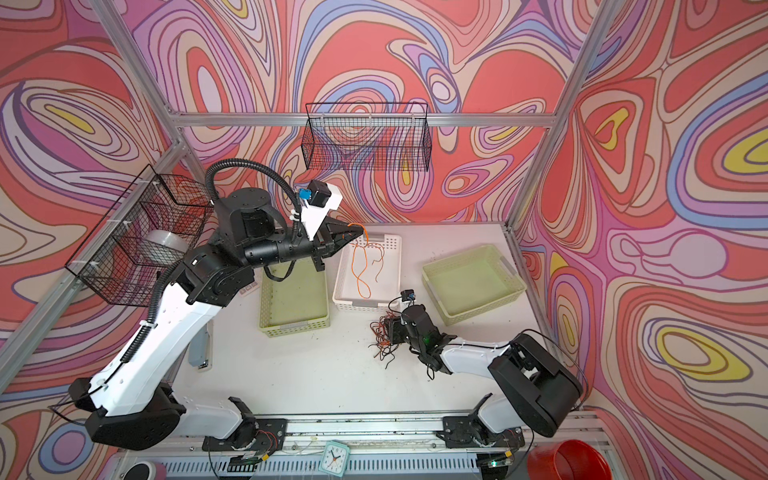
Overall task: Untangle the cables
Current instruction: 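Carry the orange wire over the white basket with the left gripper and release it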
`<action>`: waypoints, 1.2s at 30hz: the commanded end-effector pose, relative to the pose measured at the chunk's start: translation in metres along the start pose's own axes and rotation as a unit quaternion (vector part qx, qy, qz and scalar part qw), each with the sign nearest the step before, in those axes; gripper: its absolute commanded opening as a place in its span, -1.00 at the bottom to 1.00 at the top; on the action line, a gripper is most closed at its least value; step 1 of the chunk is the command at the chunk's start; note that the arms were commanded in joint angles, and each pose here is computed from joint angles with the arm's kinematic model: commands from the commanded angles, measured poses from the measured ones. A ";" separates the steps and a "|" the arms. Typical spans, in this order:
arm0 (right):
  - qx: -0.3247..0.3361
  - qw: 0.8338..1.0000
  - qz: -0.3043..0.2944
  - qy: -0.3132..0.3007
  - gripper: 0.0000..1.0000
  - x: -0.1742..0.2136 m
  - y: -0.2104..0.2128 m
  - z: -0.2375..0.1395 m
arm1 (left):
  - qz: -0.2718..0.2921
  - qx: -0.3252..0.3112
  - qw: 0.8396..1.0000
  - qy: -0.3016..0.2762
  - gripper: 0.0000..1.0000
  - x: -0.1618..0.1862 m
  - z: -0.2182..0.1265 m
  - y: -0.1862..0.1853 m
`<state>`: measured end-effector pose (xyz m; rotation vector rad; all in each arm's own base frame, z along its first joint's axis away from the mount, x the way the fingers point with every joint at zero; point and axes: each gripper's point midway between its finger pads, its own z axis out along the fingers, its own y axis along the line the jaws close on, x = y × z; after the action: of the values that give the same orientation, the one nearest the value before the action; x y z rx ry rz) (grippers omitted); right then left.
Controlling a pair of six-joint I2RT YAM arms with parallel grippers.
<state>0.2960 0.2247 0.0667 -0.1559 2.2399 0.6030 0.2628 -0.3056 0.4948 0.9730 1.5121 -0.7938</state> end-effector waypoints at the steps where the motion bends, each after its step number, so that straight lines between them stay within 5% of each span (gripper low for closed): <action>1: 0.008 1.000 -0.010 -0.013 0.01 -0.014 0.002 -0.011 | -0.004 -0.011 1.000 0.019 -1.00 0.008 0.006 0.013; 13: 0.043 0.999 -0.003 -0.017 0.32 -0.057 0.010 -0.060 | -0.084 -0.070 0.992 0.065 -1.00 0.071 0.064 0.098; 29: 0.093 0.990 0.053 0.092 0.04 -0.015 -0.008 -0.076 | -0.188 -0.093 0.960 0.183 -0.99 0.240 0.143 0.165; 34: 0.107 0.985 0.065 0.117 0.04 -0.001 -0.014 -0.085 | -0.194 -0.100 0.957 0.190 0.21 0.255 0.140 0.163; 36: 0.097 0.986 0.067 0.120 0.02 0.001 -0.011 -0.086 | -0.185 -0.099 0.960 0.186 0.45 0.253 0.135 0.160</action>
<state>0.2514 0.1777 0.1134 0.0061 2.5080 0.4371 0.4535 -0.3214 0.2078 0.7390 2.1644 -0.7301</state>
